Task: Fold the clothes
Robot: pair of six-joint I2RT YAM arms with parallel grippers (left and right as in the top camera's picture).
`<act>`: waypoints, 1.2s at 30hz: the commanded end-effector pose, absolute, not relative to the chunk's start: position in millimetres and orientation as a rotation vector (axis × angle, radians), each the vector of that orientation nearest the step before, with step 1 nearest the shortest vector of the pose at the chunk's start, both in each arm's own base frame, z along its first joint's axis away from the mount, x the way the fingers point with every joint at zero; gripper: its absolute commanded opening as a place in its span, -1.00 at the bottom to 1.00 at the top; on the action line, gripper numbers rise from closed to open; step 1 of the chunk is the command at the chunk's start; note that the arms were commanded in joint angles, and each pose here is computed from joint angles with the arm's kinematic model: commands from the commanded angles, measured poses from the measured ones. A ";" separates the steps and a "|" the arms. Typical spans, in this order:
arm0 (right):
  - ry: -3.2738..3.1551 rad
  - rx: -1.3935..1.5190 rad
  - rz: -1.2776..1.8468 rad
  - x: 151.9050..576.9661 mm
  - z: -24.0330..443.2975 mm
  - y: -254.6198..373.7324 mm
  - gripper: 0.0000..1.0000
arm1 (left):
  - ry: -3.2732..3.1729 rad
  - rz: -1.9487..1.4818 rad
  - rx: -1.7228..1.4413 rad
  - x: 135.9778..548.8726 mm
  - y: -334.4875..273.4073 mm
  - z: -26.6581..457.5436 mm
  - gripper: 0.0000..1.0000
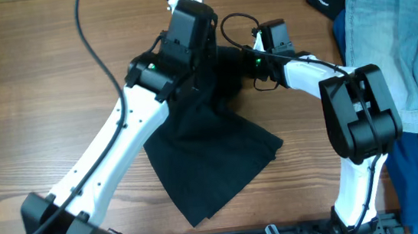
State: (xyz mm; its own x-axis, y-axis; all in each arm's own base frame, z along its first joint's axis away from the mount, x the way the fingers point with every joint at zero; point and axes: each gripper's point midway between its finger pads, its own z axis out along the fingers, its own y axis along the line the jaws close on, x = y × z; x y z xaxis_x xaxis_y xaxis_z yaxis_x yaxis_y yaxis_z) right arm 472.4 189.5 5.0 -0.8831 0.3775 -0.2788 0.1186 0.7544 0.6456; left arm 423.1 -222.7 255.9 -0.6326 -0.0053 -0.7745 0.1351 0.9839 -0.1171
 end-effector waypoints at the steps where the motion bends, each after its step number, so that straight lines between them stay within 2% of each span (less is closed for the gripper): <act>1: 2.467 0.315 0.951 493.6 38.7 166.3 -0.91 | 2.124 -0.251 0.000 412.6 -195.9 316.3 -0.92; 4: 2.329 0.270 0.920 516.2 123.0 106.1 -0.92 | 2.039 -0.264 -0.128 395.4 -146.6 361.7 -0.92; 7: 2.229 0.159 0.782 509.5 214.6 60.4 -0.91 | 1.939 -0.250 -0.223 375.1 -99.2 401.5 -0.92; 11: 2.144 0.059 0.548 477.3 312.9 32.9 -0.91 | 1.840 -0.224 -0.303 356.7 -58.9 432.8 -0.92; 16: 1.956 0.031 0.404 394.8 435.7 9.7 -0.91 | 1.658 -0.241 -0.281 313.5 -40.4 488.8 -0.92; 23: 1.815 0.056 0.201 276.5 496.5 0.2 -0.92 | 1.423 -0.277 -0.255 220.6 -13.2 549.1 -0.92; 29: 1.660 0.148 0.053 177.4 533.2 -10.3 -0.92 | 1.300 -0.313 -0.263 154.6 6.0 567.0 -0.92; 33: 1.622 0.177 0.029 134.2 546.2 -9.3 -0.92 | 1.280 -0.319 -0.264 132.2 12.5 565.4 -0.92; 36: 1.677 0.195 0.040 125.9 533.6 -7.9 -0.92 | 1.346 -0.298 -0.263 129.3 13.9 549.2 -0.92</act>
State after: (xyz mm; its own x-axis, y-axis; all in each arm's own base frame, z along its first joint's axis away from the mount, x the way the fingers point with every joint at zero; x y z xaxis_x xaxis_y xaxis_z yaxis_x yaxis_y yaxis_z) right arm 127.1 32.9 539.5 -0.1099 0.1254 -0.9860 -0.1448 0.9794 0.1407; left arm 139.3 -22.2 549.1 0.1276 -0.3715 -0.9196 0.2391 0.9114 -0.3350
